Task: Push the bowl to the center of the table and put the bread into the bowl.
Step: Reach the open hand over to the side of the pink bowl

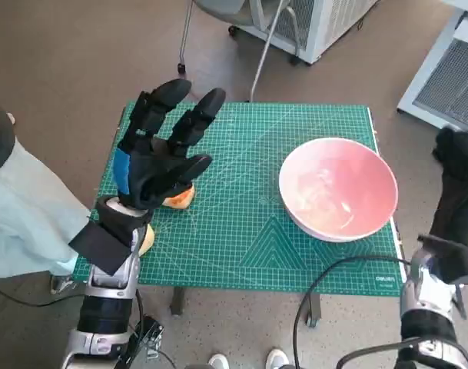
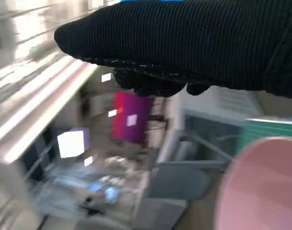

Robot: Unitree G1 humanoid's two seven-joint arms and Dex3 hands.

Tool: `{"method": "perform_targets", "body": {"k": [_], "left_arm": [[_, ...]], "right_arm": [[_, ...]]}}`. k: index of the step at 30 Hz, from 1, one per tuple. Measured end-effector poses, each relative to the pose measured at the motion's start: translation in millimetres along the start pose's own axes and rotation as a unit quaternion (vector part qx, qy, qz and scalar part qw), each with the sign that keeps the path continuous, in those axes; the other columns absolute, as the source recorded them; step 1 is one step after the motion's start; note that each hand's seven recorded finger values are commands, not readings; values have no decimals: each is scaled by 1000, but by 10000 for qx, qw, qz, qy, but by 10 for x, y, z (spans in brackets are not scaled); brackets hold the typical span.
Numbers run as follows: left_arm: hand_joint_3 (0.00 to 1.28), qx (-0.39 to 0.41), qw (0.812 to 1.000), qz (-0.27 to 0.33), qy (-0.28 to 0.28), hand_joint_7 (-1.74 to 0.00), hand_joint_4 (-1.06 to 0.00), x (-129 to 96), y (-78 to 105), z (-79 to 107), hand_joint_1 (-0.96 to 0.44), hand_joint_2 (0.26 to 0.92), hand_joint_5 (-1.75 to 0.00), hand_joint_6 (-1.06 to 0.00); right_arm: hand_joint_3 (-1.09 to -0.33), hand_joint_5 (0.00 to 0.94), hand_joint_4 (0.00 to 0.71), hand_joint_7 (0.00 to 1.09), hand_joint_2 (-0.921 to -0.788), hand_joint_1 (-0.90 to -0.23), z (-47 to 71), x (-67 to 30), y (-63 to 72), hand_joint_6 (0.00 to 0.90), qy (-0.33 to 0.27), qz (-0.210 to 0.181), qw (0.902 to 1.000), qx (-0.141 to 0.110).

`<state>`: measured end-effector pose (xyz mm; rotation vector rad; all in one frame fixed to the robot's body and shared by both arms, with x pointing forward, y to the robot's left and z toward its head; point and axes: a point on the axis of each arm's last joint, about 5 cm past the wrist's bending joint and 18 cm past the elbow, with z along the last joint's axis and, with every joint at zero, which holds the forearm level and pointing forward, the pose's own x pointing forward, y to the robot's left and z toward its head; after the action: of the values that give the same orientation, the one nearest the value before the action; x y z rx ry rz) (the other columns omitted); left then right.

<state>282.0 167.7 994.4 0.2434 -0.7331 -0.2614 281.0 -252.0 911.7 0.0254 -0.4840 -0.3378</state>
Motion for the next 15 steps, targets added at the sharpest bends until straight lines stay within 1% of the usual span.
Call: {"method": "perform_targets", "body": {"k": [3, 5, 7, 8, 9, 11, 15], "left_arm": [[149, -14, 10000, 4, -7, -736, -496, 1, -5, 0, -118, 921, -8, -241], [149, -26, 10000, 9, -9, -737, -496, 1, -8, -1, -121, 921, -8, -241], [149, -30, 10000, 13, -9, -738, -496, 0, -7, -1, -122, 921, -8, -241], [149, -30, 10000, 16, -9, -739, -496, 0, -6, -1, -123, 921, -8, -241], [149, -33, 10000, 20, -9, -739, -496, -2, -5, -1, -123, 921, -8, -241], [150, -36, 10000, 31, -8, -742, -496, -6, -2, -1, -122, 921, -8, -240], [149, -54, 10000, 58, 4, -749, -498, -27, 5, -1, -126, 921, -9, -237]], "right_arm": [[-728, 1, 354, 751, -921, -497, -51, -9, 32, 118, 314, -82, 9993, 204], [-727, 2, 350, 709, -921, -510, -75, -8, 62, 136, 486, -95, 9984, 288], [-726, 3, 350, 691, -921, -516, -91, 7, 97, 140, 647, -96, 9971, 377], [-720, 2, 350, 662, -921, -515, -97, 14, 116, 153, 714, -104, 9964, 434], [-718, 2, 351, 651, -921, -515, -103, 23, 140, 157, 785, -112, 9956, 500], [-710, 2, 351, 596, -921, -510, -111, 39, 186, 180, 890, -134, 9940, 623], [-703, 0, 342, 562, -921, -511, -131, 56, 289, 194, 1109, -118, 9903, 831]]}}
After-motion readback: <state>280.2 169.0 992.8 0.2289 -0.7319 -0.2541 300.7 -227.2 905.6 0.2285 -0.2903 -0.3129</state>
